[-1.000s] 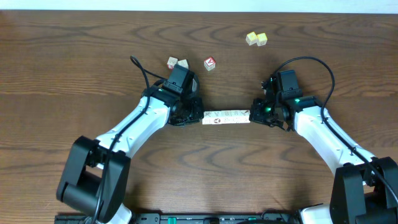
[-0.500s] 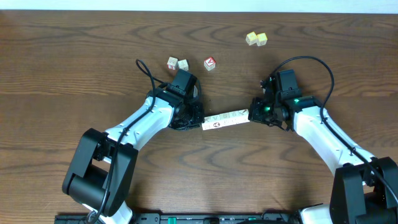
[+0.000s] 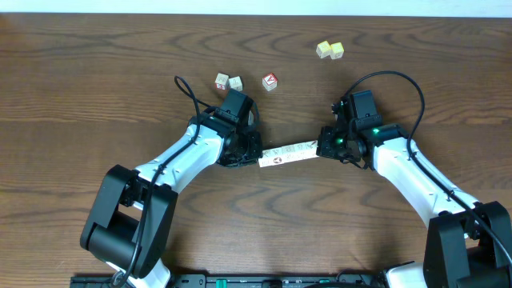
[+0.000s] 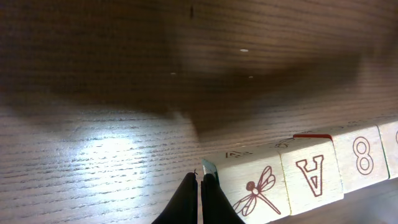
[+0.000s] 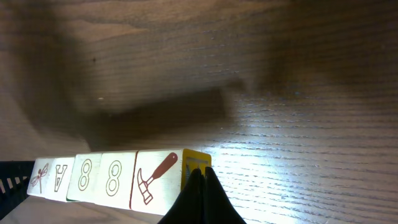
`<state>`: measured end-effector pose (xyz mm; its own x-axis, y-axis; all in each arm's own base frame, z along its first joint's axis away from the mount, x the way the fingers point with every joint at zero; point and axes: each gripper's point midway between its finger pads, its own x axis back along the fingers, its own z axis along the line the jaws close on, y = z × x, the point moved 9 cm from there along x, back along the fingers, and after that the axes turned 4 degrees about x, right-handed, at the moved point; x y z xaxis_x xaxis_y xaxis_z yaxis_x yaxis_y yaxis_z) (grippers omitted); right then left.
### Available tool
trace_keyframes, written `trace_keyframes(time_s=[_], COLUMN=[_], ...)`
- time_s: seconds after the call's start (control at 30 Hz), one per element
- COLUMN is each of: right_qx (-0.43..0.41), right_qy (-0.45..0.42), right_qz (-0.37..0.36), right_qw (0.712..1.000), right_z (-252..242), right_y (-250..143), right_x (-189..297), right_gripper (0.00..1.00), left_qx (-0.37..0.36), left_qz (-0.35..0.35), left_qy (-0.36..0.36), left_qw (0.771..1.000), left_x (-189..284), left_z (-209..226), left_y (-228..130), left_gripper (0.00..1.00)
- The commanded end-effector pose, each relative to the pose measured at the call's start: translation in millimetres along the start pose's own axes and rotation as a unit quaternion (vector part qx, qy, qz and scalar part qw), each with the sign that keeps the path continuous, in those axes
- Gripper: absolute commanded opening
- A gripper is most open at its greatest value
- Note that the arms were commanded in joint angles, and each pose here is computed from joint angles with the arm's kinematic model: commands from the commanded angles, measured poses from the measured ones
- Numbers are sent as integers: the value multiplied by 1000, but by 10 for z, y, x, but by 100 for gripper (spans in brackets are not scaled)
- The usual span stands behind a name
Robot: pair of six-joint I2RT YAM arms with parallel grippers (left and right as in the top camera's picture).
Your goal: Lift 5 blocks
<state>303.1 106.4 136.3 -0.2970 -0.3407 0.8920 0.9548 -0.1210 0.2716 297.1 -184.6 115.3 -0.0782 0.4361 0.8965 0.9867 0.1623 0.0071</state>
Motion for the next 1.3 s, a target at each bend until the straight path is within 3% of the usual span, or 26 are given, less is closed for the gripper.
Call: trace_keyframes(time_s=[0.0, 1.27], right_qx=[19, 21], right_qy=[115, 107], right_qz=[64, 64], right_qw=[991, 992], right_z=[370, 309], right_y=[-203, -291], right_x=[-35, -122], right_gripper=[1, 1], left_qx=[-27, -29], left_qz=[43, 37], left_qy=[-82, -82], left_qw=[995, 996], left_x=[-4, -11], left_z=[-299, -302], left_y=[-110, -98], left_gripper=[7, 7])
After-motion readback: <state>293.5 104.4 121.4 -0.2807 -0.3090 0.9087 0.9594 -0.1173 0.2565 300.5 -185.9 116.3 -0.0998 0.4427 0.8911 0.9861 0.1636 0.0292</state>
